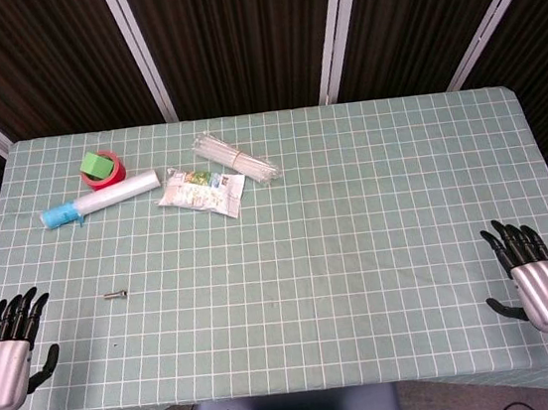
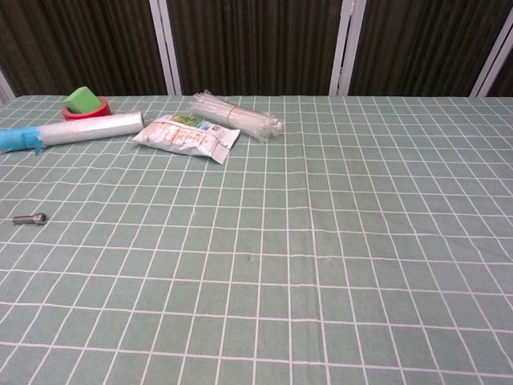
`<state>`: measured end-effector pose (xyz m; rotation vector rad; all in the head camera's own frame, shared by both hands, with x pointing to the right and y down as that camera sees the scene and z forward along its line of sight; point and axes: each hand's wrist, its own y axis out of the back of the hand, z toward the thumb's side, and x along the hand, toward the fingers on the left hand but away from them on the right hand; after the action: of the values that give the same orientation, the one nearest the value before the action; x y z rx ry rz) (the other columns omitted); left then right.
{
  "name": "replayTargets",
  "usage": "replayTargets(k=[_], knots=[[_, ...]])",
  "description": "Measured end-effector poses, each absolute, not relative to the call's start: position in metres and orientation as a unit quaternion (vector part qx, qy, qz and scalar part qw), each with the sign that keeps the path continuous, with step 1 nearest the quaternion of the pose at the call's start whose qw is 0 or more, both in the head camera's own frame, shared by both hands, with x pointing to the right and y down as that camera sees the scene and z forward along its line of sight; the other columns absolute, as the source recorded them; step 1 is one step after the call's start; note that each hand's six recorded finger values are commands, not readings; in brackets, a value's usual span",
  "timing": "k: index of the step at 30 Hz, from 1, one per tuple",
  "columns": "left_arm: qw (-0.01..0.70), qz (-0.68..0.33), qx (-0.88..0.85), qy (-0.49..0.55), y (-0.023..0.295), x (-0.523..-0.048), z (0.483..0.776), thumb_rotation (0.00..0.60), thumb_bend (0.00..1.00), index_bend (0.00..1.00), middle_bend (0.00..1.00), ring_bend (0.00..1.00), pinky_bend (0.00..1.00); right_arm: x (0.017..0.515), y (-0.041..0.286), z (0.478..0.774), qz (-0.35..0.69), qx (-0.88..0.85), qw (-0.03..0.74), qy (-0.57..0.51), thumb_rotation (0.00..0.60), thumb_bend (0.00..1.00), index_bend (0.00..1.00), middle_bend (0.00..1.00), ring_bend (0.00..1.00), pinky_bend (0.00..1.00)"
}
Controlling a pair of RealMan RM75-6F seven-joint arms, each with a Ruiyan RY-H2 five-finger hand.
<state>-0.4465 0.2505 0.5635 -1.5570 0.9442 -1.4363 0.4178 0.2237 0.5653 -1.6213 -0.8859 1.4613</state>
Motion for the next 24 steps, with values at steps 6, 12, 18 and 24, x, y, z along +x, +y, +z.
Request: replayTargets(k=[6, 12, 18, 24], knots=[[0.394, -0.569, -0.621, 0.367, 0.253, -0.445, 0.566, 0.6, 0.43, 0.04, 0.0, 0.0, 0.0, 0.417, 0.224, 0.565, 0.572, -0.637, 0.383, -0.348, 0.6, 0.24, 0.0, 0.0, 0.0, 0.0], [0.376, -0.543, -0.667, 0.346, 0.254, -0.422, 0.588, 0.6, 0.43, 0.26, 0.0, 0.0, 0.0, 0.415, 0.225, 0.557, 0.561, -0.64, 0.388, -0.355, 0.6, 0.24, 0.0, 0.0, 0.0, 0.0], [0.322, -0.547, -0.704, 0.318, 0.247, -0.41, 0.637, 0.6, 0.43, 0.4, 0.0, 0.0, 0.0, 0.414, 0.228, 0.557, 0.559, -0.648, 0.383, -0.348, 0.6, 0.24, 0.0, 0.0, 0.0, 0.0], [0.298, -0.553, -0.707, 0.325, 0.231, -0.408, 0.673, 0.6, 0.43, 0.42, 0.0, 0.0, 0.0, 0.417, 0.227, 0.558, 0.562, -0.647, 0.38, -0.348, 0.6, 0.24, 0.0, 0.0, 0.0, 0.0]])
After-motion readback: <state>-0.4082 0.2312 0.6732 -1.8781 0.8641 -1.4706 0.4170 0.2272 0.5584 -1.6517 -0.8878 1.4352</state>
